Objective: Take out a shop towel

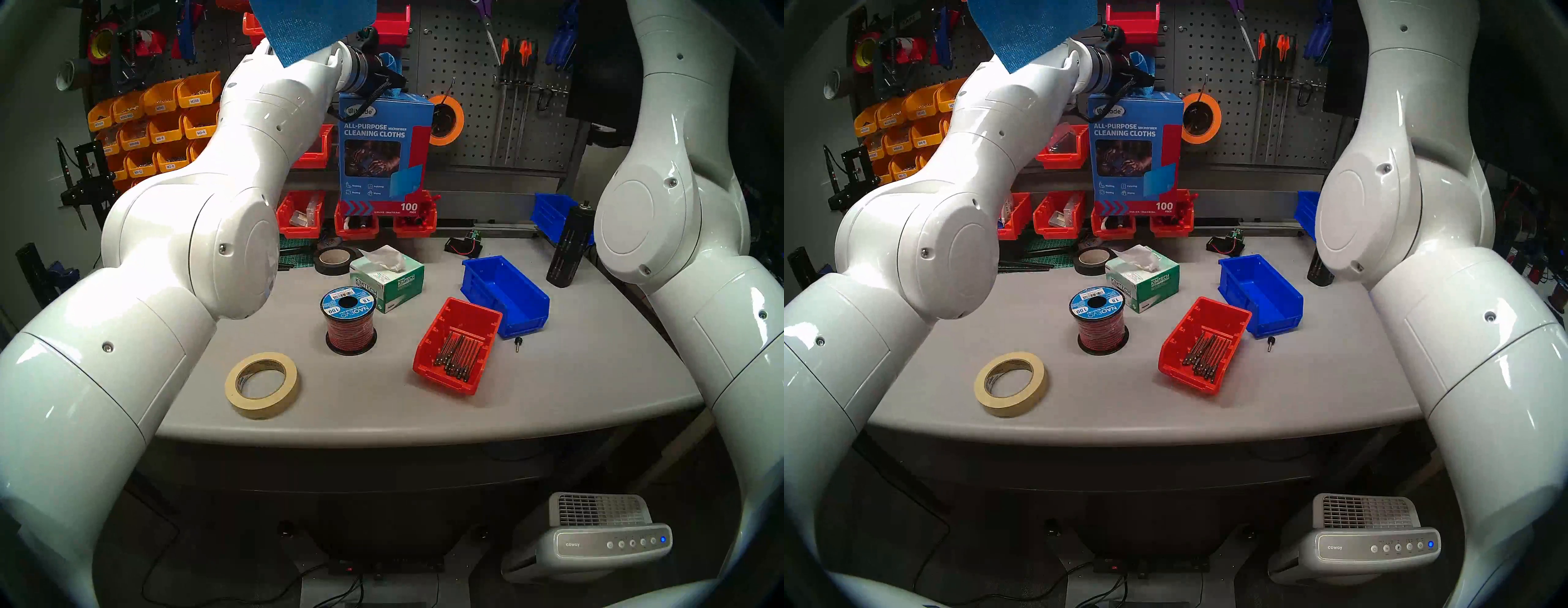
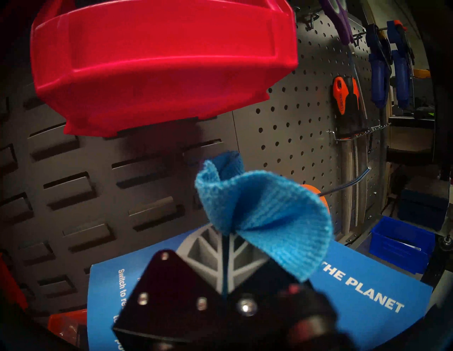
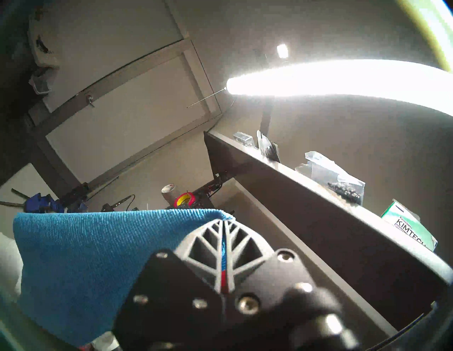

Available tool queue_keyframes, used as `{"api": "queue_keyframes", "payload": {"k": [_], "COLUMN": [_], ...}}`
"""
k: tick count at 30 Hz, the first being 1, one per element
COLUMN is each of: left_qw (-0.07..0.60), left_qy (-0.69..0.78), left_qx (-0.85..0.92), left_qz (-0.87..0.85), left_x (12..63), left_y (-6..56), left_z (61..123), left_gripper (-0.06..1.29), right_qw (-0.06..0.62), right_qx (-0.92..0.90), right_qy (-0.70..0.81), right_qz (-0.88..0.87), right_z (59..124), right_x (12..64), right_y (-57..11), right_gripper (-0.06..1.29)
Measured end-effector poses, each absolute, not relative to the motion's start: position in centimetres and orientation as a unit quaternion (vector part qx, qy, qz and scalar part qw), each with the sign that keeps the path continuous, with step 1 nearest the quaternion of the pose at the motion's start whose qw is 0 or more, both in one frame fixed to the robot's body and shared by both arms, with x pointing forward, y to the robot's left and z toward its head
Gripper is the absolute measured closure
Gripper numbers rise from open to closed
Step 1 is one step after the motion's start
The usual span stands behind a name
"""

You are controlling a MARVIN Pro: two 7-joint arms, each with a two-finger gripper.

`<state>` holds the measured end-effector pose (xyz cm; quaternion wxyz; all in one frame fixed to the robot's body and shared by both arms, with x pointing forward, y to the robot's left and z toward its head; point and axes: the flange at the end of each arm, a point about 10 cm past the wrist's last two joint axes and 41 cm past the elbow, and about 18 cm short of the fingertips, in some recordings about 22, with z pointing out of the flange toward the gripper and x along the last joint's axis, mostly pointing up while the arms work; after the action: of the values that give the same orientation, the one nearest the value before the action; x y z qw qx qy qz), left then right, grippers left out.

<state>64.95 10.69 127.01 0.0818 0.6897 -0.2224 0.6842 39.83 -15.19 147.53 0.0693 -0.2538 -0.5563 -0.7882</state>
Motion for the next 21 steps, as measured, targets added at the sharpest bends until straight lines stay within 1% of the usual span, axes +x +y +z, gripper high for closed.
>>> {"api": "queue_keyframes", "payload": {"k": [12, 21], "left_qw": [0.101, 0.112], "left_qy": [-0.247, -0.27], "left_qx": [0.674, 0.658], "left_qz": [0.688, 0.693], "left_x": [64.5, 63.4], "left_y": [12.0, 14.8], "left_z": [127.0, 127.3], "left_gripper": [1.25, 1.25], "right_qw": [0.079, 0.082], "right_qx": [-0.312, -0.344], "right_qy": [-0.516, -0.491], "right_qz": [-0.794, -0.796], "right_z": [142.6, 139.9], "right_x": [42.0, 43.2], "right_y": [-18.8, -21.0], "right_gripper": [1.27, 1.27]}}
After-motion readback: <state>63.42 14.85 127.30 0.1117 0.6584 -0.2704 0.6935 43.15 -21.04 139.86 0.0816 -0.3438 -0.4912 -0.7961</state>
